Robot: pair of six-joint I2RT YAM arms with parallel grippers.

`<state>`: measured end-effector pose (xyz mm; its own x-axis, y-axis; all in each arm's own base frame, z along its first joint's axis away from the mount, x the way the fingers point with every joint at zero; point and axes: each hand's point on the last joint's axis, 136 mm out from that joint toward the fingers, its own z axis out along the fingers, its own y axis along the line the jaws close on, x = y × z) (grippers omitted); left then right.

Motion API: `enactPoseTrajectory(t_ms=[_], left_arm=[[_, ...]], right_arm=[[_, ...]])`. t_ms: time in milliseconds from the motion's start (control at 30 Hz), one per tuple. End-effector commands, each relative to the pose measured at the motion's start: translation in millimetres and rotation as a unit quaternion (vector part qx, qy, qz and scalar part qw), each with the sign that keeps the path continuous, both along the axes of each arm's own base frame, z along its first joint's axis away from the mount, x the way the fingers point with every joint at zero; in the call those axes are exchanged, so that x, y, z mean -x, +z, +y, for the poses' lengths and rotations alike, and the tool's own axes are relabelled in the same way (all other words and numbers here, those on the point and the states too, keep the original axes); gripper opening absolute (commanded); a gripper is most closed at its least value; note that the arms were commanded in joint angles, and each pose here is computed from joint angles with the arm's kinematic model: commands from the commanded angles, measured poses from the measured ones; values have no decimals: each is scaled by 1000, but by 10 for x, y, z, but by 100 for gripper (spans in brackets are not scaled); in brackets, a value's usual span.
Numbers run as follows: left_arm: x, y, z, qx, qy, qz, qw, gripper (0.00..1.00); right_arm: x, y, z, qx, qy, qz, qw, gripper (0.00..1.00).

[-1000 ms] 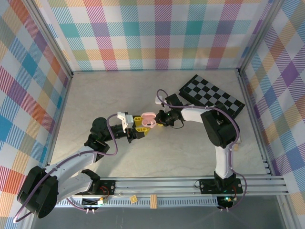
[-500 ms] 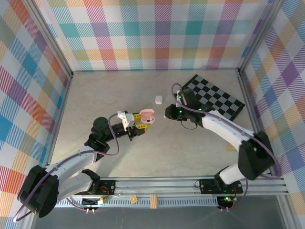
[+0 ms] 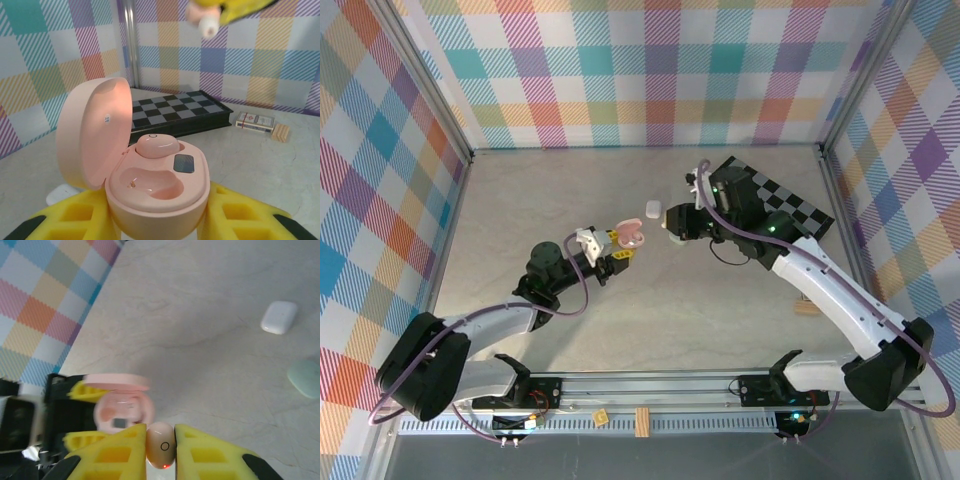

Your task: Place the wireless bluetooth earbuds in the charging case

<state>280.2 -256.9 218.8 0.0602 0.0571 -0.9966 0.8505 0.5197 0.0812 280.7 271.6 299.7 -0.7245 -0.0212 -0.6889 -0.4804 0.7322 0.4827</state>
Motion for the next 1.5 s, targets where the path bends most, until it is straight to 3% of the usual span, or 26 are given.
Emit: enactPoseTrajectory(t_ms=[0, 467, 1267, 1467], left_arm=[[-51, 285, -64, 16, 0, -57, 998, 36], [-31, 245, -141, 10, -11, -54, 998, 36], [-2, 225, -113, 4, -5, -53, 999, 36], [5, 213, -99, 4, -2, -51, 999, 36]], right_arm=[[39, -3, 159, 29, 31, -10, 999, 19], [65, -194, 650, 58, 83, -3, 995, 19], [186, -522, 796, 80, 111, 41, 990, 20], [191, -451, 805, 72, 109, 36, 991, 29]])
